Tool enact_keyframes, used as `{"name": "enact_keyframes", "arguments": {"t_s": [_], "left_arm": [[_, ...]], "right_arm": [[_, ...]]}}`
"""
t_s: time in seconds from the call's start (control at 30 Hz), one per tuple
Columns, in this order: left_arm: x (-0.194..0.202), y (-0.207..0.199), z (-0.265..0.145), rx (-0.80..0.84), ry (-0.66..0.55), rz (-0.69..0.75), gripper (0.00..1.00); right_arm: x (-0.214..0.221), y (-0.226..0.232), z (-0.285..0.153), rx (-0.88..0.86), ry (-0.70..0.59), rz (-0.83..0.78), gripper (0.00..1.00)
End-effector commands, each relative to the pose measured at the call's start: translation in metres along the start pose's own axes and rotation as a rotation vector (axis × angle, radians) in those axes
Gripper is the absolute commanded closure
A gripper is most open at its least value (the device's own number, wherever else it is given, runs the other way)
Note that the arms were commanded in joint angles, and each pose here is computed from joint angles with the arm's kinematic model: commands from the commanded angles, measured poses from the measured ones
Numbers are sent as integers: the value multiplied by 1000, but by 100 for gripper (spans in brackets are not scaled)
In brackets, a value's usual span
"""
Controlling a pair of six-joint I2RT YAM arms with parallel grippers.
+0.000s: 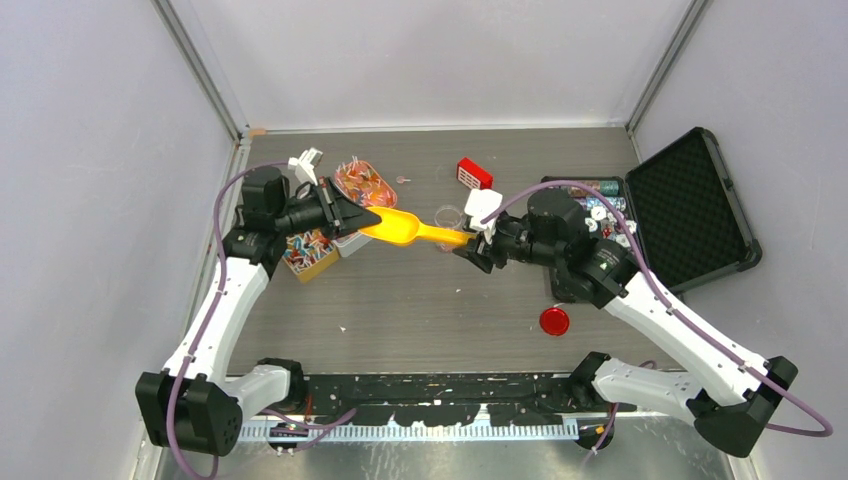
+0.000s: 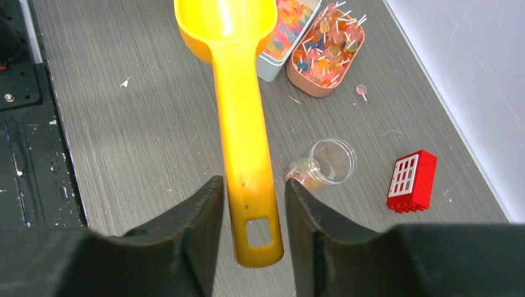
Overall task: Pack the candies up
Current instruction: Adjust the spatula.
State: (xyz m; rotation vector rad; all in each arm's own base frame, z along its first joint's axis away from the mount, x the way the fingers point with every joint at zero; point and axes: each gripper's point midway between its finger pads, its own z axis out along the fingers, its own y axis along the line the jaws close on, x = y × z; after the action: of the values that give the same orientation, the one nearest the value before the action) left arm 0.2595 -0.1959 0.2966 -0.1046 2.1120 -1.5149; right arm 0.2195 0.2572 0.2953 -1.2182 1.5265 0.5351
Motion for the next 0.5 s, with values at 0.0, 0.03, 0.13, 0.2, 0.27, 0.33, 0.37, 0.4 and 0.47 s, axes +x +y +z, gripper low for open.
{"name": "enact_keyframes", "arguments": {"t_s": [0.0, 0.03, 0.13, 0.2, 0.27, 0.33, 0.37, 0.4, 0.47], "left_arm": [[-4, -15, -5, 26, -5, 18, 100], [-3, -15, -5, 26, -4, 18, 100], [-5, -14, -4, 22, -7, 12, 100], [-5, -14, -4, 21, -8, 11, 100], [-5, -13, -4, 17, -8, 6, 100], [-4, -10, -3, 13, -9, -3, 100], [-4, -9, -2, 14, -11, -8, 100], [-4, -9, -2, 18, -13, -17, 100], [-5, -10, -1, 26, -16, -19, 100]], "right_arm": [[-22, -7, -2, 16, -95, -57, 44], [-21, -6, 0, 10, -88, -59, 44], [-21, -7, 3, -1, -72, -68, 50], [-22, -8, 4, 0, -77, -76, 57], [-25, -9, 5, 3, -94, -82, 59], [-29, -7, 6, -7, -110, -85, 60], [-30, -7, 7, -14, -113, -85, 61], [-31, -7, 7, -19, -114, -84, 66], [-33, -7, 9, -26, -120, -89, 87]]}}
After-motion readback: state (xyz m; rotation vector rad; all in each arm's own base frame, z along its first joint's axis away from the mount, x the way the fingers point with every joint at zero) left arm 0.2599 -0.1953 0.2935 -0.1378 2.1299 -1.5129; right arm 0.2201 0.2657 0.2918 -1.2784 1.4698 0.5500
